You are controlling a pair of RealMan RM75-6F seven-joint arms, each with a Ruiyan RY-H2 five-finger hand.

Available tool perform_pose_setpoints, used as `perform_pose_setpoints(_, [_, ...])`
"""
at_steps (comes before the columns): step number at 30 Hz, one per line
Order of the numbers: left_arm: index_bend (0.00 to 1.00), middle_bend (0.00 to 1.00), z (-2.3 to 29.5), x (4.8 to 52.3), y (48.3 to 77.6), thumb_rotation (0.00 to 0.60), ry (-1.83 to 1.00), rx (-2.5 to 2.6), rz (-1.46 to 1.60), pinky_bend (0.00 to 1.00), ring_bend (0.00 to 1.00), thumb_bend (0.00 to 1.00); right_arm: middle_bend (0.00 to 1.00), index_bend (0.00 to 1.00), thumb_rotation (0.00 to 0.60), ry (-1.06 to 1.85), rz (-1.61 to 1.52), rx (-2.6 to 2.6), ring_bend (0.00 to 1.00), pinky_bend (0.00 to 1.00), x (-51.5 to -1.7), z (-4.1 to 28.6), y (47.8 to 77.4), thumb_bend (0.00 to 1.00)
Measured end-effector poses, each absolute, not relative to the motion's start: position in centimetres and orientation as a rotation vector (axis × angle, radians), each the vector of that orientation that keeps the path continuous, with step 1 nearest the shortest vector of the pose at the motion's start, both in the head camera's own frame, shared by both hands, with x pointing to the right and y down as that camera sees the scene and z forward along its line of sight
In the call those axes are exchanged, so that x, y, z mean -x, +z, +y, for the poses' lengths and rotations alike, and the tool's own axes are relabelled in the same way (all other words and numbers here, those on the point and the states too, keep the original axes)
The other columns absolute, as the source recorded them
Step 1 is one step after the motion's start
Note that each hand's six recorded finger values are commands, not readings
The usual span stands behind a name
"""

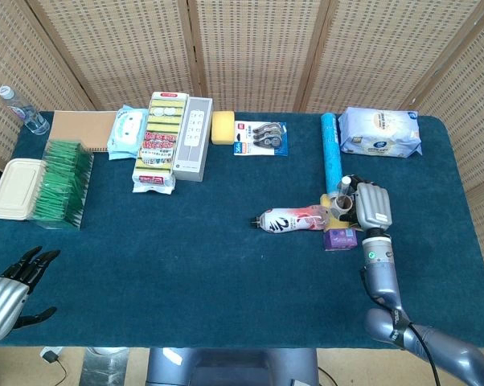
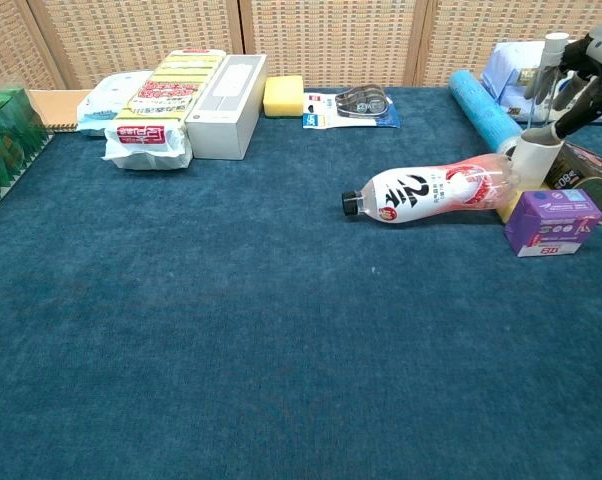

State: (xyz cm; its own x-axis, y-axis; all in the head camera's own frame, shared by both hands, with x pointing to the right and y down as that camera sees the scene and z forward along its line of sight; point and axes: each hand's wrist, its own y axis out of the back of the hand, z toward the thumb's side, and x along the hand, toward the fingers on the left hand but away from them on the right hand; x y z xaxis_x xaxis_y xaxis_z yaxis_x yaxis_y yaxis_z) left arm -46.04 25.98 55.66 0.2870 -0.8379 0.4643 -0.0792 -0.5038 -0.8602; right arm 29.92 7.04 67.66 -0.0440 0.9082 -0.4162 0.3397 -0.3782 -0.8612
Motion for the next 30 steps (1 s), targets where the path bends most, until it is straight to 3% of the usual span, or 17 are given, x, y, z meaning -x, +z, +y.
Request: perform_pose_setpoints(30, [0.0,0.16,26.05,46.01,55.74,0.6,-1.289,1.811,0.82,0.3,0.08,0.11,0.54,0.49,0.6,1.486,-1.315,1.681,0.59,0.44,-30.09,7.1,67.95,0.27])
